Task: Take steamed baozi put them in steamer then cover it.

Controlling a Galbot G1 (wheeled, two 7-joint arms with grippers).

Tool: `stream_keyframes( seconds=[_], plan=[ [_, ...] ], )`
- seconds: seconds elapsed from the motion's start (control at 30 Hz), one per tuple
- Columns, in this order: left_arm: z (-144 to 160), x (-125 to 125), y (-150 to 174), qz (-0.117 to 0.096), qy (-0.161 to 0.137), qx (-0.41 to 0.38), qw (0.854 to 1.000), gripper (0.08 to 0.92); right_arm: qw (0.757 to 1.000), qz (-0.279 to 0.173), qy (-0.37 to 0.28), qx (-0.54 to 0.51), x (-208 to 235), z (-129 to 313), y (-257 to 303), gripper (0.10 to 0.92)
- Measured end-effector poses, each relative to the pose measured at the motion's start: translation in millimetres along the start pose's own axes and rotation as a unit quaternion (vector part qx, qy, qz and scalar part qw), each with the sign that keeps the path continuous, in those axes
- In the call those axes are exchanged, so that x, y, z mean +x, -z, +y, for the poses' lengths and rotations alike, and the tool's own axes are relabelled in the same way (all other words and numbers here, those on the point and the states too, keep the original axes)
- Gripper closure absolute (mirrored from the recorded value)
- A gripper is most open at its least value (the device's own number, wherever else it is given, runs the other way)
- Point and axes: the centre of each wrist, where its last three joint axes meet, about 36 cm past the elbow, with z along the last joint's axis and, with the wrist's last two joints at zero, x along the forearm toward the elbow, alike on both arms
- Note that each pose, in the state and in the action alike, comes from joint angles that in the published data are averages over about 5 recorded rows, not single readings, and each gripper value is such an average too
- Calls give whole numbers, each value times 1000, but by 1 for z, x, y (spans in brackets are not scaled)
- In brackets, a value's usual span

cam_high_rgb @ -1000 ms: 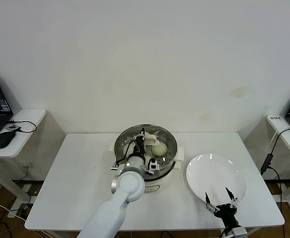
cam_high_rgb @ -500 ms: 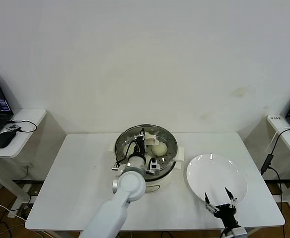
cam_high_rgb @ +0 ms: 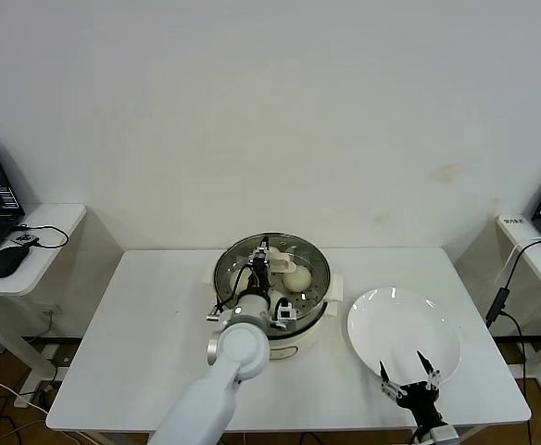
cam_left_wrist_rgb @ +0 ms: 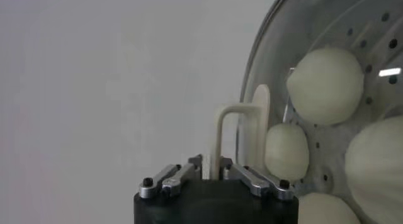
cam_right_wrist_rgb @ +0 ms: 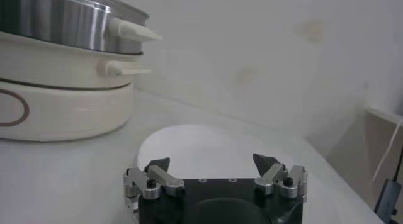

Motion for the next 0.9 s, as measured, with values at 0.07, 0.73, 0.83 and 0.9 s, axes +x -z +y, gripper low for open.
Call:
stream_keyframes(
  seconds=[0.07, 0.73, 0.83, 0.9],
  plan=[
    [1, 3, -1, -1, 2, 1, 1000, 510, 1000, 0, 0, 0, 0, 0, 0, 200],
    [18, 104, -42, -38, 29, 108, 993, 177, 1000, 3, 5, 0, 2, 2, -2, 199],
    [19, 124, -65, -42, 34, 161, 986, 177, 1000, 2, 8, -1, 3, 2, -1, 200],
    [17, 136, -81, -43, 36, 206, 977, 177, 1000, 1, 11, -2, 4, 3, 0, 200]
  ],
)
